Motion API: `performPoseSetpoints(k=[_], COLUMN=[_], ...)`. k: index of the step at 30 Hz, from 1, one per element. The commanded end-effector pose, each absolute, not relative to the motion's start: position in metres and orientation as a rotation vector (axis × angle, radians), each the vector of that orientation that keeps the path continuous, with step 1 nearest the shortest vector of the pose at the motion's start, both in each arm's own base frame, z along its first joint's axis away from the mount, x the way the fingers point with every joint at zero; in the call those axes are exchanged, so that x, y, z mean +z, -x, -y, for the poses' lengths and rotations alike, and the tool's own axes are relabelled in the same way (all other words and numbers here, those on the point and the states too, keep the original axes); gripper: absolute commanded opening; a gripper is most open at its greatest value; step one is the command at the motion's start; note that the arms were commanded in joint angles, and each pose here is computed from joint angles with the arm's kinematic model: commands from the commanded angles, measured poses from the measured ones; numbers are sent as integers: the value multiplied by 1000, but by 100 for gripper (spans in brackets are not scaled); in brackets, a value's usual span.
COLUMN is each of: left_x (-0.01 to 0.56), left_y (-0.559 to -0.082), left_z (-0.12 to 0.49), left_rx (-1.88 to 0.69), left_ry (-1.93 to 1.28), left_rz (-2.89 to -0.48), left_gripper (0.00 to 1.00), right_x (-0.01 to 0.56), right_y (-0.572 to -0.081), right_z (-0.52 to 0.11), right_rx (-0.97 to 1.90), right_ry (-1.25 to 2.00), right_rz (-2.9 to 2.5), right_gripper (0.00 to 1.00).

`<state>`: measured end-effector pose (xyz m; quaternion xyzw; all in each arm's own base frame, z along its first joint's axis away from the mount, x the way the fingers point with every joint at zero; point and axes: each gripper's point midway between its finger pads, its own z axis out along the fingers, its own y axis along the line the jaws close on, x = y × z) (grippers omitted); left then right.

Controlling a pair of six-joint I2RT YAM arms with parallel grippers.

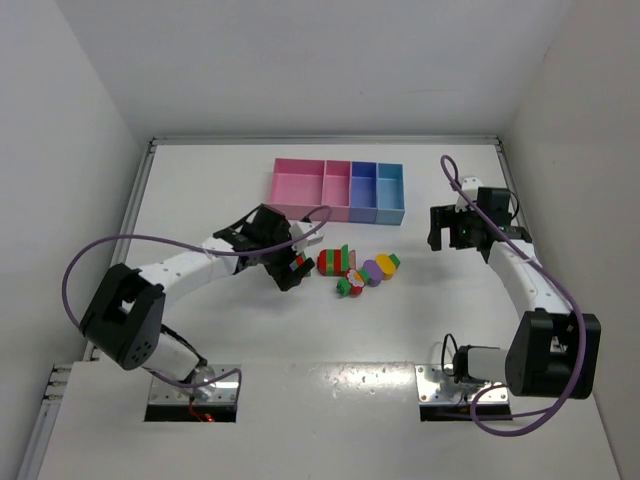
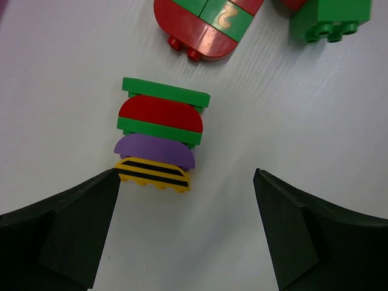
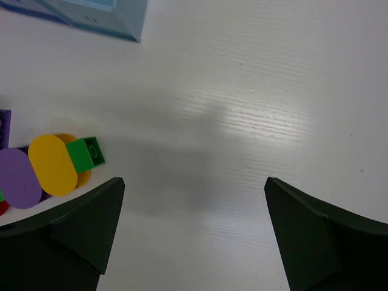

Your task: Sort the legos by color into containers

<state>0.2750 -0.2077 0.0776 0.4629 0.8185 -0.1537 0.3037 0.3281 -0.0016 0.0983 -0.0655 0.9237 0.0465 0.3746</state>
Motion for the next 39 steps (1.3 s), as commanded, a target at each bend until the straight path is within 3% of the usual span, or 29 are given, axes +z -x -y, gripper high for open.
performPoseSetpoints(k=[1, 18, 20, 23, 27, 39], left_x=[70, 40, 35, 31, 31, 69], left_y=[-295, -316, -313, -308, -307, -307], left_z=[210, 215, 215, 216, 218, 224], left_rx=[-295, -186, -199, -224, -236, -309], left_ry=[-1231, -1495, -1518, -1543, -1546, -1354], left_rz=[-2112, -1989, -1992, -1993, -1990, -2002], left_gripper=[99, 98, 94, 78, 65, 44], right_x=[110, 112, 112, 112, 113, 124], right_y=[-338, -342, -342, -342, -344, -338], right_z=[3, 4, 4, 2, -2, -60], right_rx=[115, 111, 111, 121, 146, 571], right_ry=[187, 198, 198, 202, 212, 202], right_rz=[-2325, -2324, -2324, -2322, -2318, -2297], right_gripper=[99, 99, 99, 99, 99, 99])
